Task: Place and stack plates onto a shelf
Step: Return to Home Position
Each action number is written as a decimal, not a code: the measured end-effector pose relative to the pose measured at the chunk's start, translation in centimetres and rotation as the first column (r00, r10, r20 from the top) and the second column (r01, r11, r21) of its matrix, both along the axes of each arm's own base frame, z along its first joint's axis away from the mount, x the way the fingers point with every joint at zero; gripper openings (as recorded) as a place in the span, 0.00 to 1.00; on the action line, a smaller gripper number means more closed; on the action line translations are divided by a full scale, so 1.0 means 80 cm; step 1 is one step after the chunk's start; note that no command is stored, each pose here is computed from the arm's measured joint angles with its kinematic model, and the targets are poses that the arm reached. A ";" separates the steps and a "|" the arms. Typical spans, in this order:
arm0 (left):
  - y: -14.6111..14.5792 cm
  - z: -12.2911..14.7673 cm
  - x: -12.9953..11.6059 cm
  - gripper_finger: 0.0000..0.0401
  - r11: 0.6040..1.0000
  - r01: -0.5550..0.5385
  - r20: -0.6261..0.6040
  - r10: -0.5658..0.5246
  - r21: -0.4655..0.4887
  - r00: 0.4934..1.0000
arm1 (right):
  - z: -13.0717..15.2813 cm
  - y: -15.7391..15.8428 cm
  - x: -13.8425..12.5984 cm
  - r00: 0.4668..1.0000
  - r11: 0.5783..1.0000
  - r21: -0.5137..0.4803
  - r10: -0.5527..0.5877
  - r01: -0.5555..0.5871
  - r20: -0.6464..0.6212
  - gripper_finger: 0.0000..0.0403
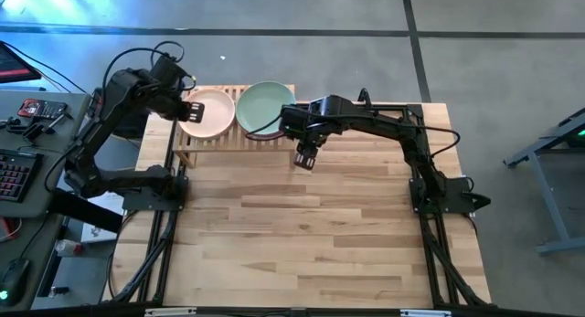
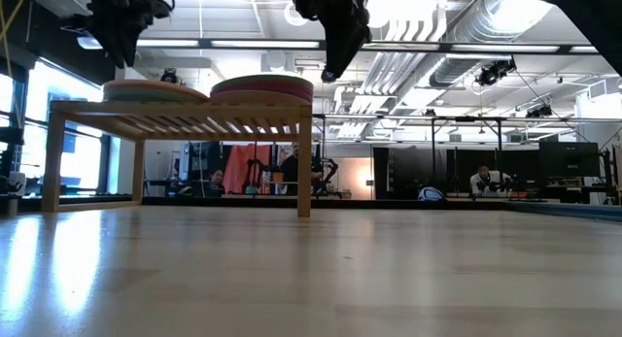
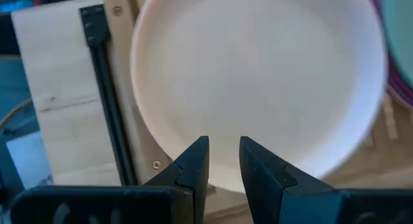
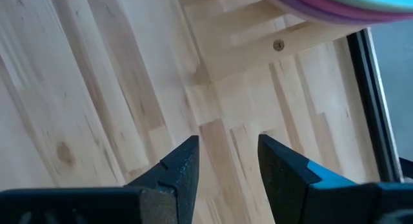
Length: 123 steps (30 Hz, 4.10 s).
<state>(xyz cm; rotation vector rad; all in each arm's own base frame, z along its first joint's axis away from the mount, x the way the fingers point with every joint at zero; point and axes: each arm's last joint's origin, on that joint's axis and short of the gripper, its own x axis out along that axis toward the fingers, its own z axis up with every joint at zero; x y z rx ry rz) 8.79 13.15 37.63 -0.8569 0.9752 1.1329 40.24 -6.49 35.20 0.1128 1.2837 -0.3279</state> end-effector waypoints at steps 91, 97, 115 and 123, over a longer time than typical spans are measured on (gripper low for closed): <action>-0.130 -0.155 -0.014 0.18 0.415 0.325 0.310 -0.892 0.850 0.329 | 0.121 0.055 0.063 0.431 0.956 0.214 -0.110 -0.201 0.896 0.33; -0.132 -0.164 -0.008 0.18 0.391 0.322 0.290 -0.902 0.862 0.319 | 0.121 0.049 0.062 0.432 0.958 0.215 -0.114 -0.192 0.895 0.33; -0.148 -0.205 0.011 0.18 0.329 0.384 0.255 -0.939 0.863 0.230 | 0.109 0.048 0.059 0.525 0.955 0.242 -0.120 -0.169 0.842 0.33; -0.152 -0.213 0.010 0.18 0.326 0.440 0.230 -0.938 0.836 0.258 | 0.109 0.046 0.059 0.520 0.970 0.170 -0.058 -0.171 0.852 0.33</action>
